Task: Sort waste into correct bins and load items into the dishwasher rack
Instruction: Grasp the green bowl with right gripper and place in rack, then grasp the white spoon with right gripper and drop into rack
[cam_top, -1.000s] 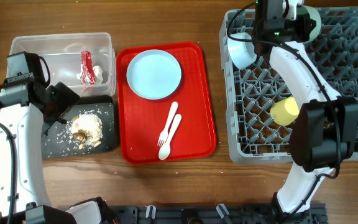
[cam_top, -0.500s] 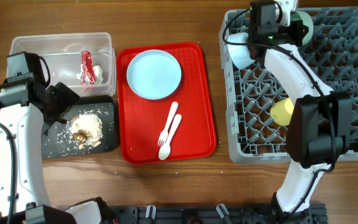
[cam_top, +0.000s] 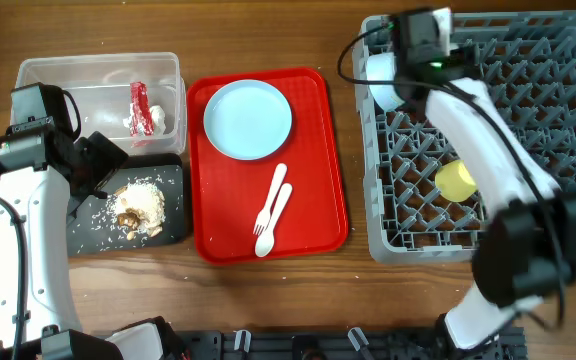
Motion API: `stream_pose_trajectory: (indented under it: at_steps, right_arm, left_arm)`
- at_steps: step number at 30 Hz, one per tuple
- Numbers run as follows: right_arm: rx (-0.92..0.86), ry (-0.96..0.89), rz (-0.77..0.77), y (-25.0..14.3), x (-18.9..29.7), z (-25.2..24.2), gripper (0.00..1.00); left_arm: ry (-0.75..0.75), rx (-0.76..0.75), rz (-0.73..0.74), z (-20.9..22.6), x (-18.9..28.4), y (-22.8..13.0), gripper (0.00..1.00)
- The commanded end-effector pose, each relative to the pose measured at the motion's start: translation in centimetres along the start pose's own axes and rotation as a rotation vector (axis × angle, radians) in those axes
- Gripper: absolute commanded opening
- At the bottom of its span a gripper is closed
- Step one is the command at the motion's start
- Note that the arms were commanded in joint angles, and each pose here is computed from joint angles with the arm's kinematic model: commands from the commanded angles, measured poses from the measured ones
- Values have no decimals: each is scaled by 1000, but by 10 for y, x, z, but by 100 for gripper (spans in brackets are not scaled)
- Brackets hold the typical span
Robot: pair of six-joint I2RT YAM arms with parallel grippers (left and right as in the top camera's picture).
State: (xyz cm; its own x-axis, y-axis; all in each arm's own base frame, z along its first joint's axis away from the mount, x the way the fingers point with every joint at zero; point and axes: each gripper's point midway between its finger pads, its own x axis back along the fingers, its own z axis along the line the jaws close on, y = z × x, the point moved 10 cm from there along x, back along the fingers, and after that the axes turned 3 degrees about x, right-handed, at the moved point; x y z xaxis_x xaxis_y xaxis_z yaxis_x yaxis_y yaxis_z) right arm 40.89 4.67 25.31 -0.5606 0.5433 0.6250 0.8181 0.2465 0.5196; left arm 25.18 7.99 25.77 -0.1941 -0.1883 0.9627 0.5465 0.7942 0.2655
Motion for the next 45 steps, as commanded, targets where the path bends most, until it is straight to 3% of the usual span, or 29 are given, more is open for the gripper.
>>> stream_pose_trajectory:
  at_steps: [1, 4, 6, 9, 12, 18, 29, 32, 34, 38, 41, 45]
  right_arm:
    - [-76, 453, -118, 3, 63, -15, 70]
    - [-97, 931, -64, -9, 113, 16, 67]
    - [-50, 1037, 55, -22, 133, 54, 68]
    - [42, 1059, 305, -56, 160, 117, 70]
    - [-27, 960, 561, -89, 170, 177, 76]
    - [-92, 801, 744, -123, 152, 231, 72]
    - [-185, 773, 776, -168, 123, 255, 55]
    - [-188, 766, 778, -174, 119, 256, 42]
    - [-191, 765, 779, -174, 119, 256, 24]
    - [-200, 755, 762, -171, 116, 254, 4]
    - [-192, 760, 745, -167, 113, 252, 4]
    - [-170, 767, 609, -144, 126, 226, 4]
  left_arm:
    - [-15, 17, -11, 2, 5, 1, 100]
    - [-16, 17, -12, 1, 5, 1, 100]
    - [-16, 17, -12, 1, 5, 1, 100]
    - [-16, 17, -12, 1, 5, 1, 100]
    - [-16, 17, -12, 1, 5, 1, 100]
    - [-15, 16, -11, 2, 5, 1, 100]
    - [-15, 16, -11, 2, 5, 1, 100]
    - [-16, 17, -12, 1, 5, 1, 100]
    - [-15, 16, -11, 2, 5, 1, 100]
    - [-16, 16, -12, 1, 5, 1, 100]
    - [-15, 17, -11, 2, 5, 1, 100]
    - [-15, 16, -11, 2, 5, 1, 100]
